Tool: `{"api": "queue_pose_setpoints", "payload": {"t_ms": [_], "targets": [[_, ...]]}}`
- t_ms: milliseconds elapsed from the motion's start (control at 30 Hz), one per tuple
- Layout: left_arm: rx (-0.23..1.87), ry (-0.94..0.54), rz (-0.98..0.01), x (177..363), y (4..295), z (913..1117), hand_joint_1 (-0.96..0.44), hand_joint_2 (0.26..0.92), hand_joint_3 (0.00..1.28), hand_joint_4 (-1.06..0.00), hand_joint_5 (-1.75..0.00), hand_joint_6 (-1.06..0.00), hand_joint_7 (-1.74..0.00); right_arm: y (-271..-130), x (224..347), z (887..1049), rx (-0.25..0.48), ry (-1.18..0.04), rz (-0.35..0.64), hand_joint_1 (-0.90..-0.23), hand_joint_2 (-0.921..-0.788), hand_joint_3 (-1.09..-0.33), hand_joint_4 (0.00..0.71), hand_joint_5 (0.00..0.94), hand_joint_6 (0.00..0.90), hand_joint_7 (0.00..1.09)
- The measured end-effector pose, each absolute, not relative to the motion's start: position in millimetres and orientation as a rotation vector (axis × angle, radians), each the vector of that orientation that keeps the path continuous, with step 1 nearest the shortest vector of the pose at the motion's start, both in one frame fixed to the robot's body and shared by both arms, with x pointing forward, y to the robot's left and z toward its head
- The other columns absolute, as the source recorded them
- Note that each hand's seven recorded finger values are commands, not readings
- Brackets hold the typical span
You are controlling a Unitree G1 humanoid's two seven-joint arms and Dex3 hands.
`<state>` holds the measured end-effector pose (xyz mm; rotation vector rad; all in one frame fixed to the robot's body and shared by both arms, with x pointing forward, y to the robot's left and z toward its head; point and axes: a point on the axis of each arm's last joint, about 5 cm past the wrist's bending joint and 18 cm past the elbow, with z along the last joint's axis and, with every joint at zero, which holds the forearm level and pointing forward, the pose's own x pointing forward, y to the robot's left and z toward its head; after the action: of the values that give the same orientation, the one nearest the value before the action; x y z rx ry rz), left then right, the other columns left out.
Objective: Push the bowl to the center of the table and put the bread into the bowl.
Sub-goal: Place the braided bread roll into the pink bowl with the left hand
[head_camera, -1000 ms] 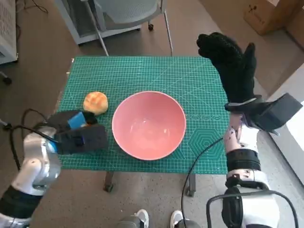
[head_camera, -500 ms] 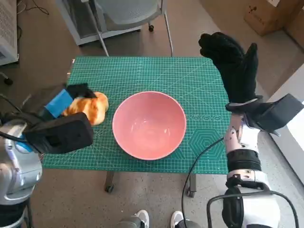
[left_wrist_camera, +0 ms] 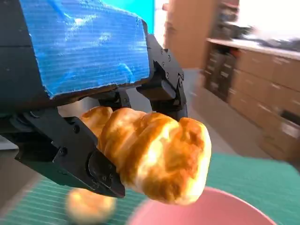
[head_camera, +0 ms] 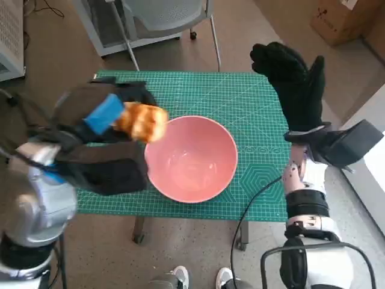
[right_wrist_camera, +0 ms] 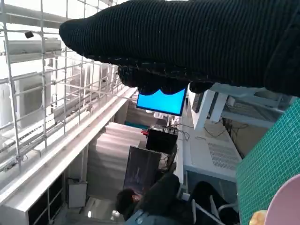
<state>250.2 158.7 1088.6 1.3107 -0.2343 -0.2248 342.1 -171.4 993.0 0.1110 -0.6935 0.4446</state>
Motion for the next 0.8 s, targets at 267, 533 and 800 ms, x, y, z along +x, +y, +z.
{"api": "queue_pose_setpoints", "payload": {"t_ms": [267, 533, 800], "targets": [[1.287, -0.218, -0.349, 265.1, 133, 1076, 0.00, 0.918, 0.03, -0.76, -1.14, -0.64, -1.09, -175.2, 339.9, 988.5, 0.104, -0.684, 0.436, -0.528, -0.921, -0.542, 0.217, 0.001, 0.330, 0.00], [1.324, -0.145, -0.441, 280.5, 121, 1055, 0.00, 0.919, 0.04, -0.75, -1.13, -0.62, -1.14, -179.6, 337.9, 986.3, 0.089, -0.688, 0.424, -0.525, -0.921, -0.554, 0.219, 0.001, 0.331, 0.00], [1.302, -0.045, -0.470, 291.6, 121, 1038, 0.08, 0.796, 0.10, -0.26, -0.38, -0.35, -0.25, -182.0, 336.5, 985.8, 0.083, -0.694, 0.419, -0.524, -0.921, -0.554, 0.218, 0.000, 0.334, 0.00]]}}
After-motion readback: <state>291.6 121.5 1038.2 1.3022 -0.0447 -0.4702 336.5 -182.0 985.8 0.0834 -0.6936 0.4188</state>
